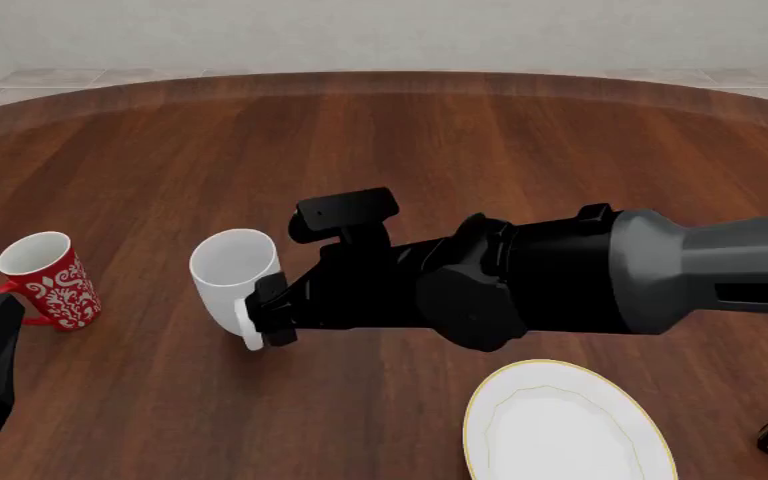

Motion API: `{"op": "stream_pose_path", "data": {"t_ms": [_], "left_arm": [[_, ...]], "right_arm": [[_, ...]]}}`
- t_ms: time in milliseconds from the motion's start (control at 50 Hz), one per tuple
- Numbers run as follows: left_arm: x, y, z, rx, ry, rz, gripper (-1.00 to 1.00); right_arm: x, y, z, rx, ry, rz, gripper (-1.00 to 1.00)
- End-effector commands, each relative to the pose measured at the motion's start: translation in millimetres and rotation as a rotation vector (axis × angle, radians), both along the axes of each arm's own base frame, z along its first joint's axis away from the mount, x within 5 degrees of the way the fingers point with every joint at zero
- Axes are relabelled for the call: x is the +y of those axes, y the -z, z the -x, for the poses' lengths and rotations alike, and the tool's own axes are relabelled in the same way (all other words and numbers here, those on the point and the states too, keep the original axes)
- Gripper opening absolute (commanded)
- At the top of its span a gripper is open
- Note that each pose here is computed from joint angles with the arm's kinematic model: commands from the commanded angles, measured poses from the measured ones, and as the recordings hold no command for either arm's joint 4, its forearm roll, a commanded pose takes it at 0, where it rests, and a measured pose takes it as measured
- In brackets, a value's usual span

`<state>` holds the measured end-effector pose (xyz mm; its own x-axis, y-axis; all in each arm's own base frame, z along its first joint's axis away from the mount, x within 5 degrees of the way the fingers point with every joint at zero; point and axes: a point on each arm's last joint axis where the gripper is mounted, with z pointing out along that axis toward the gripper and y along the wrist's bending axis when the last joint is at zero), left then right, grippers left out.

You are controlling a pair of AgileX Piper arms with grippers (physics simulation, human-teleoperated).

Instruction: Put the white mug on the plate.

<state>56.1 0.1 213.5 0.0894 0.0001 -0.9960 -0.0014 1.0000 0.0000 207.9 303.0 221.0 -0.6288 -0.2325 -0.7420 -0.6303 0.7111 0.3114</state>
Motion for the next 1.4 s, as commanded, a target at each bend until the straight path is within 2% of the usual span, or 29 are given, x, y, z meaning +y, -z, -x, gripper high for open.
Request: {"op": "stream_pose_path", "data": {"t_ms": [20, 880, 1400], "left_arm": [[0, 0, 0, 0.000, 0.000, 0.000, 1.00], [0, 0, 0, 0.000, 0.000, 0.000, 1.00], [0, 0, 0, 0.000, 0.000, 0.000, 1.00]], "right_arm": [[6, 6, -5, 0.000, -0.001, 0.007, 1.00], [30, 36, -15, 0.027, -0.005, 0.025, 1.00], [43, 48, -18, 0.048, 0.005, 0.007, 1.00]]}}
